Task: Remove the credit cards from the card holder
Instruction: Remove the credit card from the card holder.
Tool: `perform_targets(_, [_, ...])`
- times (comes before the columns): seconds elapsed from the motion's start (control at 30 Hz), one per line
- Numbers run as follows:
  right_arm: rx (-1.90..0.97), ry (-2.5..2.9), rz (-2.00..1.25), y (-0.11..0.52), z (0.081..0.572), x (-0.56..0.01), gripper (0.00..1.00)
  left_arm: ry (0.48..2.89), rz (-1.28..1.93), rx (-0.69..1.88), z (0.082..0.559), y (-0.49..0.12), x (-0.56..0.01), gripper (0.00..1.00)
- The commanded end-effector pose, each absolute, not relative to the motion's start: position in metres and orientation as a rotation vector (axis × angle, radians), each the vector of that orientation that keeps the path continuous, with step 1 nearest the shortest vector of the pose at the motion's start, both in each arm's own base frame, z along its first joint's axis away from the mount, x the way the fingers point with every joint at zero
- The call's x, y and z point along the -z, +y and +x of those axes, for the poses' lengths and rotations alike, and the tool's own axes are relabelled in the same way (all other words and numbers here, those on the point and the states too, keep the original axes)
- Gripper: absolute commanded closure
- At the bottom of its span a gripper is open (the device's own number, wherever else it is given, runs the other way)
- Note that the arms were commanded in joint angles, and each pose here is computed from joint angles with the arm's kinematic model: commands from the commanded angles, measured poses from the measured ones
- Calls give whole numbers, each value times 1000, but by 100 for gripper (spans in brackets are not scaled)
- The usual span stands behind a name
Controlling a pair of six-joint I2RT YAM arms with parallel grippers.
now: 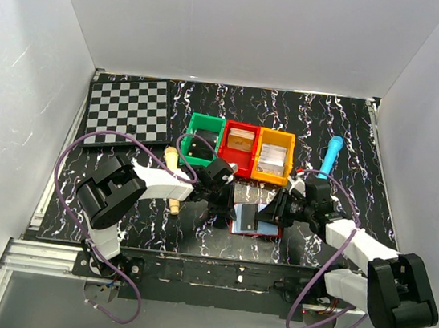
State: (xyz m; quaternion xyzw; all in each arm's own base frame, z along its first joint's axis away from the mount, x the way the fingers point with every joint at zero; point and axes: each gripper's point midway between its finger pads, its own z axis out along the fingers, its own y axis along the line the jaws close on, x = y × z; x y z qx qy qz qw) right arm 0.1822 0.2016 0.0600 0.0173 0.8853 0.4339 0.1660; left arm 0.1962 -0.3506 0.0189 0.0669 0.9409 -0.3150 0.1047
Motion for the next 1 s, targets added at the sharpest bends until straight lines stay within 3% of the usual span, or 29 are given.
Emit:
perform_targets(0.0, [-1341,2467,-7,211,183,-72,63,2860,206,770,186,-328,15,100])
perform_targets(0.13, [-1382,2471,-15,215,182,-72,59,2850,230,798,186,-332,13,100])
perform_targets(0.97, [-1166,2548,57,196,189,-52,55,2853,228,791,186,-331,14,100])
